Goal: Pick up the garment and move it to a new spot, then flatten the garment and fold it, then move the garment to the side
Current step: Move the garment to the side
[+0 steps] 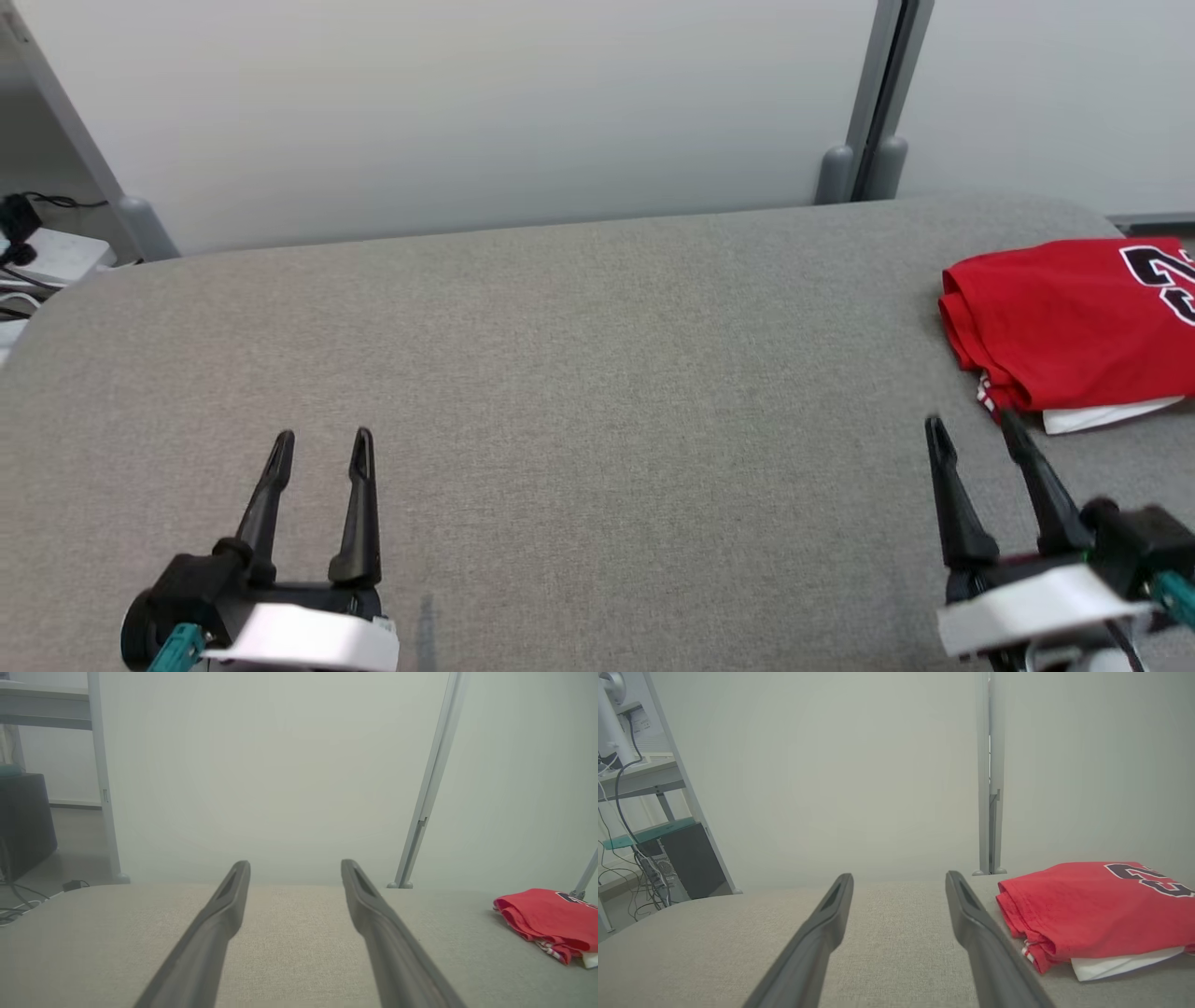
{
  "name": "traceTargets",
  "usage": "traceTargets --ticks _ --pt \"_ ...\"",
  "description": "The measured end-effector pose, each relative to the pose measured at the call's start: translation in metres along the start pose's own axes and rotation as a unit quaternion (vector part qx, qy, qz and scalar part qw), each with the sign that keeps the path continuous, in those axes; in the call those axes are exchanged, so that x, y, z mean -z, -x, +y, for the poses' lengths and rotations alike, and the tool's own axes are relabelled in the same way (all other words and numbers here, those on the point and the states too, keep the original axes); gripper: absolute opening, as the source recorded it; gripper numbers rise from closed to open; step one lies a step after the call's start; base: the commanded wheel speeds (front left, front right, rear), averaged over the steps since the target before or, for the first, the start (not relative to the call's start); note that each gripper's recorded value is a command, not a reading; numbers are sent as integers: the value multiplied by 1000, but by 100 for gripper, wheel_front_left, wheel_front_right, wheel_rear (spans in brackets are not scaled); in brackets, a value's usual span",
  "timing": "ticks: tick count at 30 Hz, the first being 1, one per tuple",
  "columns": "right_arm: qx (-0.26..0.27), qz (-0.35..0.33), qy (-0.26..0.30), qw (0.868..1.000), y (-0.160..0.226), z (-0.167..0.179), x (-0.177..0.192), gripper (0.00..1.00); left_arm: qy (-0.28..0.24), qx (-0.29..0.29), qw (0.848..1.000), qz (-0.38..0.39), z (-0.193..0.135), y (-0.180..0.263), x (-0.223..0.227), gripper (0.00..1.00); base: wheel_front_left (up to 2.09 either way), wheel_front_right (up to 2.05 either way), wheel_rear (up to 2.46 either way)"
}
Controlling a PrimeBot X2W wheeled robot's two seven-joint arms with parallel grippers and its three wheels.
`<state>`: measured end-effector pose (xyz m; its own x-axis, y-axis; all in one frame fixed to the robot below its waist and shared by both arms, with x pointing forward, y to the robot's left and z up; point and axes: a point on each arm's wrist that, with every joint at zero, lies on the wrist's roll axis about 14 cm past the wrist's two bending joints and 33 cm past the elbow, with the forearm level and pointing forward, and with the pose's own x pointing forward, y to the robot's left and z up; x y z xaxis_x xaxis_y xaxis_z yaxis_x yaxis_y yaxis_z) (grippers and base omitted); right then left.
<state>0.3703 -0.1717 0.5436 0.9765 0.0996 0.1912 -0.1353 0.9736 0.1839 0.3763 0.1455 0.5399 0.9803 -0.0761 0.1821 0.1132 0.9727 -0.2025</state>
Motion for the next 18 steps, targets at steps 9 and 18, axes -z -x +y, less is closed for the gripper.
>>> traceTargets --ticks 9,18 --pt "21 17 -12 1000 41 0 12 100 -24 -28 999 15 16 39 4 100 0 0 0" --pt "-3 5 -16 1000 44 16 4 100 -24 -42 999 22 22 53 7 100 0 0 0"
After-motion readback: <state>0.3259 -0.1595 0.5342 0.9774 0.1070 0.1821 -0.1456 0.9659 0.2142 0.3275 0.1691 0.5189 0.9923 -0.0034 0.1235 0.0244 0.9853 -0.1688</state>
